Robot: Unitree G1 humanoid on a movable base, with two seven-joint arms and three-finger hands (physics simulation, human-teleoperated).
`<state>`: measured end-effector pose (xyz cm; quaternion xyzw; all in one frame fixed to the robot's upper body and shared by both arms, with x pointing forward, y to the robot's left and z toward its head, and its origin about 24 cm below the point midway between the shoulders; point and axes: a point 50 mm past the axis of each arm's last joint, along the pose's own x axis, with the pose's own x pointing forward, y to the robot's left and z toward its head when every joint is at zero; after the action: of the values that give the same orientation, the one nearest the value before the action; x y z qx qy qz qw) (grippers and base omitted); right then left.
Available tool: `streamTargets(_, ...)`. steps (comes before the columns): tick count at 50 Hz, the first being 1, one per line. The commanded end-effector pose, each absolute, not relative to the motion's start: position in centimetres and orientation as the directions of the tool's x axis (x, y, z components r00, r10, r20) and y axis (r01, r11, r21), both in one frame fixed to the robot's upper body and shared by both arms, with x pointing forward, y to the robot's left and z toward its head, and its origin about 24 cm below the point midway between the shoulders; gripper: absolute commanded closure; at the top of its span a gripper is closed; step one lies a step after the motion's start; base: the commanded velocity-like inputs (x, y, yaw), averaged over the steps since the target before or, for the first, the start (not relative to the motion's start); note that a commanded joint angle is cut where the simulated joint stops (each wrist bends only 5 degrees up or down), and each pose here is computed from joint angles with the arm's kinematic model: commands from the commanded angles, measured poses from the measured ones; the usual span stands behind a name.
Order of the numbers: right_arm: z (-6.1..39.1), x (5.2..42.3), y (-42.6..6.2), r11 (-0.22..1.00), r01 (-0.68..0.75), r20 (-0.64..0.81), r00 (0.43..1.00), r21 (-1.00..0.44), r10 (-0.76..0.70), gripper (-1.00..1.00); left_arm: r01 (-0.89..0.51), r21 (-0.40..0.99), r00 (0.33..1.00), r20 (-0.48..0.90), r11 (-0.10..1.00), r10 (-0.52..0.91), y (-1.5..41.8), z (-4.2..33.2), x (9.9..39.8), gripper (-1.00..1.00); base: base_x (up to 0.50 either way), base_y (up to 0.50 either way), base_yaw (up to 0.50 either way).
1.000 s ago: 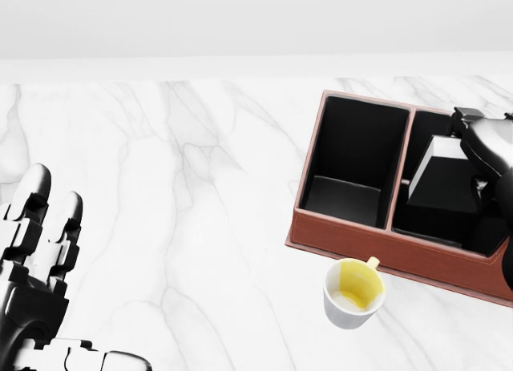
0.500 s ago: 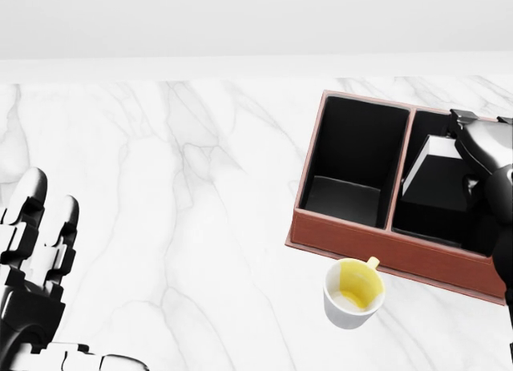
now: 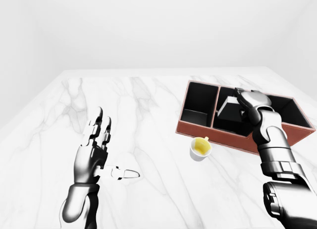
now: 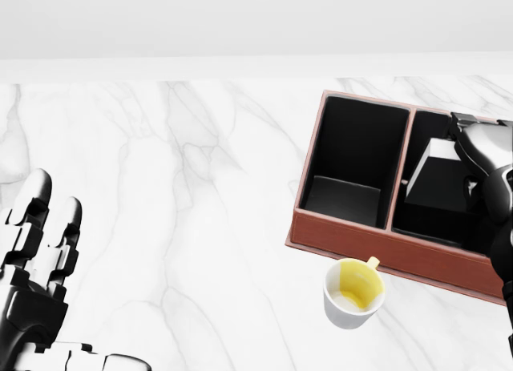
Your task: Pick up the book and place it in the caddy.
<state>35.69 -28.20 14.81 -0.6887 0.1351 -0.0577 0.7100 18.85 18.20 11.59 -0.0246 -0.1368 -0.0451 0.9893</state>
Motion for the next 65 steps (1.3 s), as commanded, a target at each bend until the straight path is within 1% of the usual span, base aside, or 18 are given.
streamTargets(1, 15.0, 35.7, -28.6, 0.015, -0.063, -0.065, 0.956, -0.998, -0.287, 1.0, 0.095, -0.036, 0.961, 0.265, 0.995, -0.082, 18.2, 11.4, 18.9, -1.0, 0.0, 0.0, 0.0)
streamTargets(14, 13.4, 35.9, -28.9, 0.034, -0.082, -0.088, 0.95, -0.996, -0.3, 1.0, 0.089, -0.039, 0.964, 0.254, 0.995, -0.076, 18.3, 11.2, 18.8, -1.0, 0.0, 0.0, 0.0)
streamTargets(29, 12.8, 36.5, -29.0, 0.052, -0.079, -0.091, 0.946, -0.996, -0.312, 1.0, 0.088, -0.046, 0.97, 0.232, 0.995, -0.075, 18.4, 10.6, 19.0, -1.0, 0.0, 0.0, 0.0)
streamTargets(51, 12.3, 37.5, -29.0, 0.049, -0.064, -0.077, 0.939, -0.997, -0.335, 1.0, 0.078, -0.052, 0.975, 0.213, 0.996, -0.066, 18.7, 10.1, 19.5, -1.0, 0.0, 0.0, 0.0)
streamTargets(65, 11.9, 37.8, -29.3, 0.028, -0.07, -0.075, 0.931, -0.997, -0.357, 1.0, 0.06, -0.052, 0.978, 0.204, 0.997, -0.049, 19.1, 9.9, 19.2, -1.0, 0.0, 0.0, 0.0)
